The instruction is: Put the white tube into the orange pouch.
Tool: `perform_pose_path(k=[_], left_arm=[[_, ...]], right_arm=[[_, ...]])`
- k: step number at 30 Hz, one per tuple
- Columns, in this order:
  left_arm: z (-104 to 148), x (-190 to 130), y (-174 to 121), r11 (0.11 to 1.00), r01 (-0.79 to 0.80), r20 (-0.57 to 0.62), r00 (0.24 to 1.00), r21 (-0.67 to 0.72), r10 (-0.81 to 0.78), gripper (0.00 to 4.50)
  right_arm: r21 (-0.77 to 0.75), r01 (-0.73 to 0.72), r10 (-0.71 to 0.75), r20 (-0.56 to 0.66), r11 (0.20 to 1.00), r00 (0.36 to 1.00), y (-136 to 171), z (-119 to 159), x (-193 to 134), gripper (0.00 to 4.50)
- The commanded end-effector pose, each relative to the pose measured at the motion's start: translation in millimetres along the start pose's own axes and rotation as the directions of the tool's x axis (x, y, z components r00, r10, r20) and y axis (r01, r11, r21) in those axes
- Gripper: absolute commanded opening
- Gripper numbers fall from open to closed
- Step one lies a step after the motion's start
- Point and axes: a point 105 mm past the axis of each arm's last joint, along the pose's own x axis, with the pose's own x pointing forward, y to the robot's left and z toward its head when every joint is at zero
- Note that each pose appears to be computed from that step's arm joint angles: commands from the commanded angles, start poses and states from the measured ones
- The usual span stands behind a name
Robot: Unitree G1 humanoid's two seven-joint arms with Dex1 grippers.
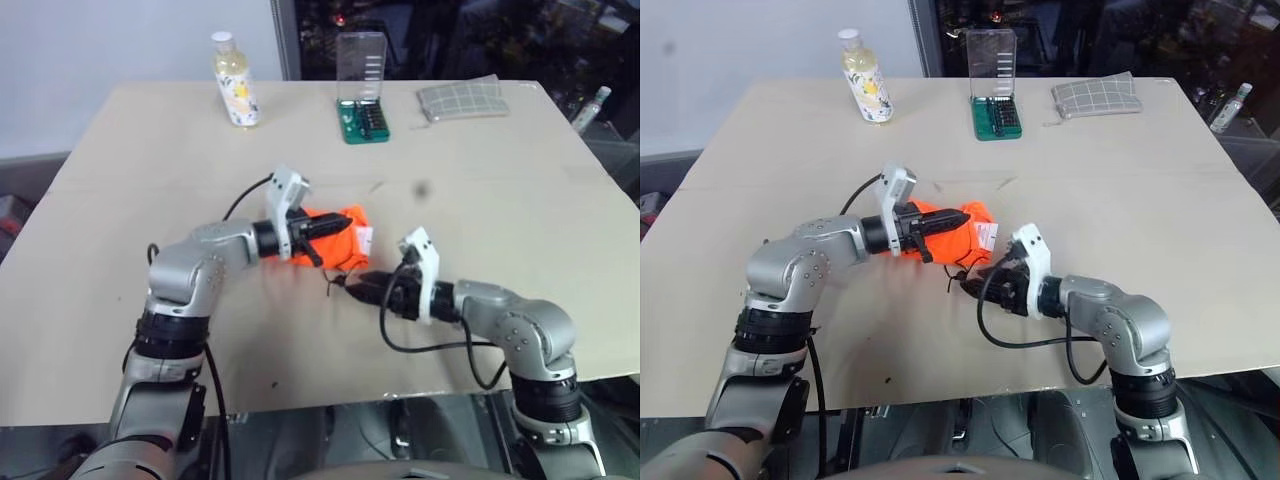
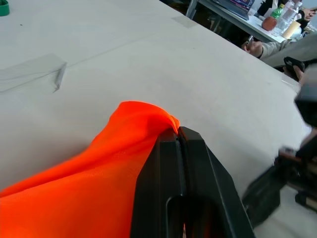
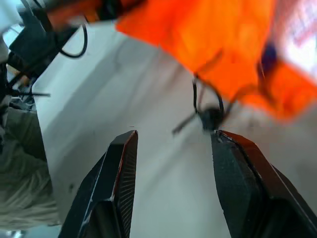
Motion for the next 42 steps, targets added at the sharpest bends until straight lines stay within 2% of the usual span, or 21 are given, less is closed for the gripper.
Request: perform_pose_path(k=[1,8,13,17,22,28,31,34,35,42], left_arm=[[9.6,8.8,-8.6,0.999,0.026,0.025,0.999,0.021,-0.027,0.00],[11.6,17.4,-12.4,1.000,0.024,0.039,0.999,0.010,-0.024,0.00],[13.2,21.1,-10.3,1.000,-0.002,0.055,0.998,-0.004,0.002,0.00],[13.6,23.5,-12.1,1.000,-0.001,0.061,0.998,-0.009,0.002,0.00],[12.1,22.9,-11.3,1.000,-0.009,0.061,0.998,-0.017,0.010,0.00],[13.7,23.1,-8.1,1.000,-0.022,0.071,0.997,-0.021,0.023,0.00],[15.1,23.3,-7.3,0.999,-0.027,0.078,0.996,-0.028,0.029,0.00],[15.9,23.4,-7.1,0.999,-0.028,0.082,0.996,-0.032,0.031,0.00],[16.4,23.3,-7.0,0.999,-0.029,0.086,0.996,-0.036,0.032,0.00],[21.9,23.1,-5.9,0.997,-0.027,0.120,0.992,-0.073,0.035,0.00]], right_arm=[[0.010,0.017,-0.017,0.018,1.000,1.000,-2.4,-2.7,7.3,2.35],[0.081,0.135,-0.140,0.064,0.988,0.988,-30.2,-8.6,16.3,2.35],[0.094,0.110,-0.119,0.097,0.989,0.988,-24.9,-6.1,27.0,2.35],[0.124,0.162,-0.180,0.154,0.979,0.972,-36.8,-2.5,36.0,2.35],[0.166,0.196,-0.227,0.199,0.967,0.953,-47.5,3.2,32.3,2.35],[0.158,0.174,-0.205,0.207,0.972,0.957,-44.5,0.0,35.2,2.35],[0.153,0.166,-0.197,0.209,0.974,0.958,-41.7,-1.6,32.5,1.65],[0.132,0.171,-0.195,0.203,0.976,0.960,-40.4,-3.9,28.3,0.28],[0.122,0.169,-0.191,0.202,0.978,0.961,-38.8,-4.3,25.8,0.03],[0.052,0.142,-0.150,0.223,0.988,0.963,-23.5,9.1,-6.0,0.03]])
